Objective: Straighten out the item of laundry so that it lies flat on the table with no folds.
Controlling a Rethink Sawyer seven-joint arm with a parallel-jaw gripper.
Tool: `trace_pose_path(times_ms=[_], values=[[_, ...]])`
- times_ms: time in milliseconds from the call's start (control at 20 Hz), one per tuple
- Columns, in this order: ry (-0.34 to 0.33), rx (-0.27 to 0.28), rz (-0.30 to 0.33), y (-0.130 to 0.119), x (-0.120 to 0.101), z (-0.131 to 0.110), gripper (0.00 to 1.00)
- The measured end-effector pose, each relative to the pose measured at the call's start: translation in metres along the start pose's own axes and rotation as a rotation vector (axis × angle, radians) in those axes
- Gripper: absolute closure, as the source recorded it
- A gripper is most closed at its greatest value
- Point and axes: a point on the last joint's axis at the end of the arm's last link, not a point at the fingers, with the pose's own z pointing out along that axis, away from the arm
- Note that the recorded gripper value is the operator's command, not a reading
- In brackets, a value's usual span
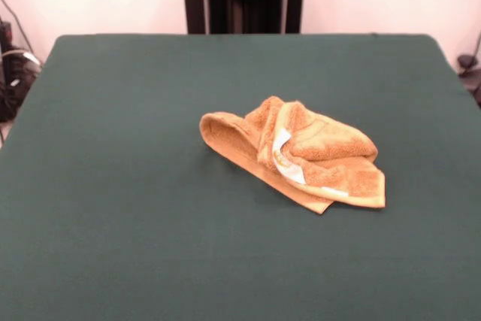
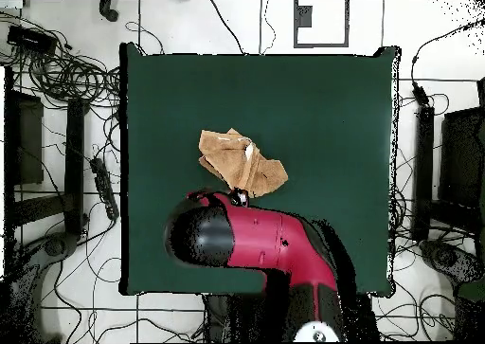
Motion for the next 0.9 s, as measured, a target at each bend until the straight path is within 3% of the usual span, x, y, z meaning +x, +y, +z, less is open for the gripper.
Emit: trace_pose_path(times_ms=[350,900], values=[[0.019,0.002,-0.008,-0.004,-0.039,0.053,0.0],[0.016,0.036,-0.032,-0.005,-0.079,0.111,0.0]])
